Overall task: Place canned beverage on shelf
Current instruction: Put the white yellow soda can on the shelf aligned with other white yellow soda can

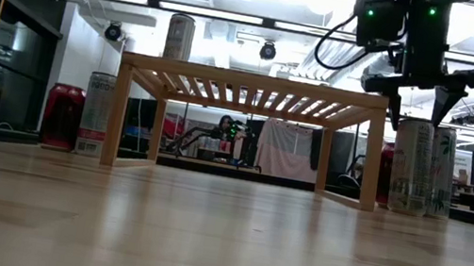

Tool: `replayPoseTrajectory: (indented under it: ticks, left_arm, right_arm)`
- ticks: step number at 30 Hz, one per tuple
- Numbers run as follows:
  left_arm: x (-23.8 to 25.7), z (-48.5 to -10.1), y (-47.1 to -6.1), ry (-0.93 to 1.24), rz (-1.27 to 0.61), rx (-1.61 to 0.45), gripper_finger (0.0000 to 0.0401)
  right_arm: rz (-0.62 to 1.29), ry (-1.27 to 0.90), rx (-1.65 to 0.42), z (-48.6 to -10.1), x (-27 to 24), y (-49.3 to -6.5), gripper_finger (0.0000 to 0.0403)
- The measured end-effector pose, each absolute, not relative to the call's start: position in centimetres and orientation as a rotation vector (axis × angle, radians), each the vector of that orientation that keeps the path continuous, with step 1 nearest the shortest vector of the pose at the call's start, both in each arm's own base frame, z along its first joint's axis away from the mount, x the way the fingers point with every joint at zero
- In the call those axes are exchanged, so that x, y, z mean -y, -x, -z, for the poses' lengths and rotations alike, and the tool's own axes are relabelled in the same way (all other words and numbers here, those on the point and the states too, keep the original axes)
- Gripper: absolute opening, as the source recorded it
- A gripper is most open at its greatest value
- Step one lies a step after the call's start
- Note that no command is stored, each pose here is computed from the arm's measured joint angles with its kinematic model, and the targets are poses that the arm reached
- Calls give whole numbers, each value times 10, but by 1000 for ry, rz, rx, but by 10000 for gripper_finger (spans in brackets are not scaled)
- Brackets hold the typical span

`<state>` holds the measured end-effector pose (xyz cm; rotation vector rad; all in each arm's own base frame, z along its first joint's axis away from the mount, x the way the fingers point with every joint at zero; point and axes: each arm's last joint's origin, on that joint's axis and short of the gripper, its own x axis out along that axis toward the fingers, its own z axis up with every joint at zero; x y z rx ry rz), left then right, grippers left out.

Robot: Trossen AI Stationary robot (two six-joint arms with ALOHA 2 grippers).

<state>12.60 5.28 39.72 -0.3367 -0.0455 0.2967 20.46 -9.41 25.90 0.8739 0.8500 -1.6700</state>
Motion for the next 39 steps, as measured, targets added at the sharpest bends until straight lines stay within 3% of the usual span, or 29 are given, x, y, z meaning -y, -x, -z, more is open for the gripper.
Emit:
replayPoseTrajectory:
  ticks: [39]
  left_arm:
    - [-53,-397,-126,338,-297,46,334]
  right_arm:
    - [1643,-962,-900,-255,92,-208,273]
